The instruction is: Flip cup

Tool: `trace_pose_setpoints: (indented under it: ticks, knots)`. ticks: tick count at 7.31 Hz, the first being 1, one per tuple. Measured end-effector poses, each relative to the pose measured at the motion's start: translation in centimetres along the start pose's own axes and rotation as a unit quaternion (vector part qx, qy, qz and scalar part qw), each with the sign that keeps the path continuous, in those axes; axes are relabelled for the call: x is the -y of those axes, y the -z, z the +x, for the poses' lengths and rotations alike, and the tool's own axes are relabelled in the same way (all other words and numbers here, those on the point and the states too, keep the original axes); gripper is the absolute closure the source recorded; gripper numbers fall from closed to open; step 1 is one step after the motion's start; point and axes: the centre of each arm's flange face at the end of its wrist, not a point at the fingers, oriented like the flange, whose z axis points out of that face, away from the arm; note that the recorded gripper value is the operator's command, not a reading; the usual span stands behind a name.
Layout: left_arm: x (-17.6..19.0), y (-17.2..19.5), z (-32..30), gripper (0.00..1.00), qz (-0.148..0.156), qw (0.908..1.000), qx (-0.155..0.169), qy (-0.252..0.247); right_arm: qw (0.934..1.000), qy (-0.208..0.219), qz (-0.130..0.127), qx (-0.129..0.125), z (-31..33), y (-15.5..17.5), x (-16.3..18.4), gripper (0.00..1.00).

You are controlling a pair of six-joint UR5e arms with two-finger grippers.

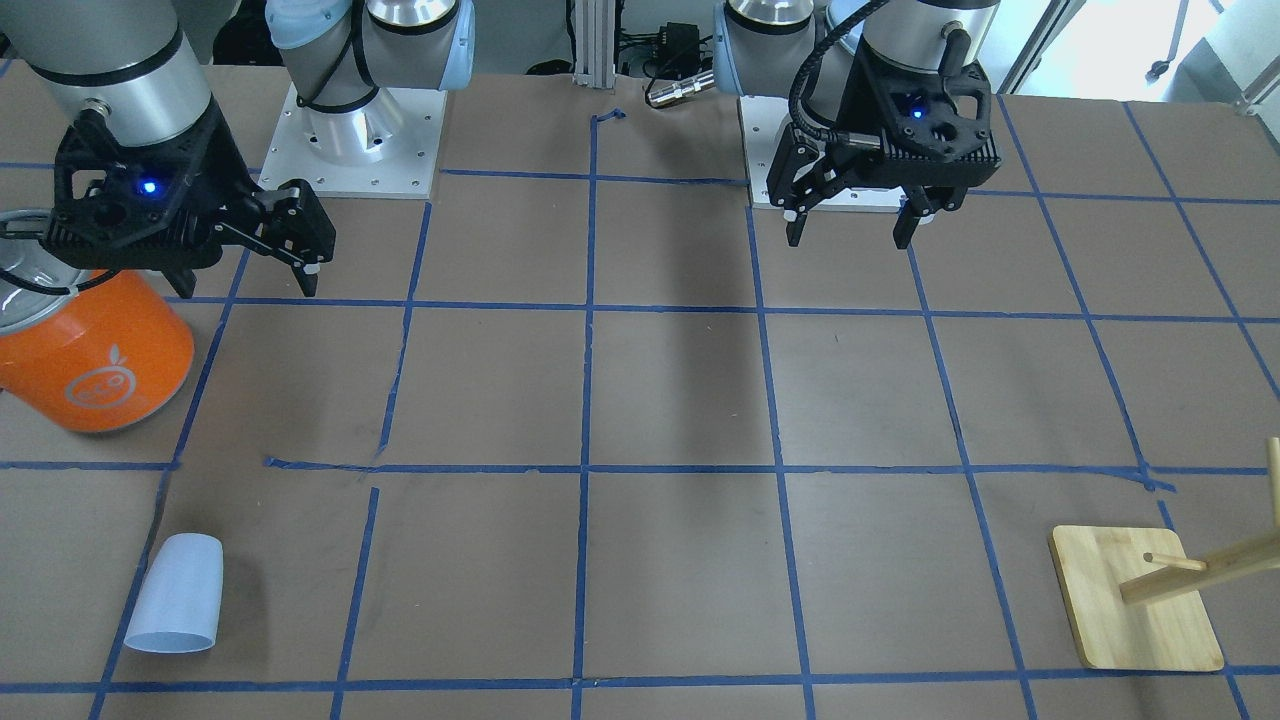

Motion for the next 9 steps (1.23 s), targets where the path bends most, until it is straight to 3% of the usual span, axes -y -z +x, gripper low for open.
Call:
trace_pose_setpoints:
  ticks: [9]
  knots:
    - [-0.14, -0.09, -0.02, 0.0, -0.001, 1.0, 0.001, 0.0, 0.9999, -0.002, -0.01, -0.005, 0.16, -0.87, -0.14, 0.0]
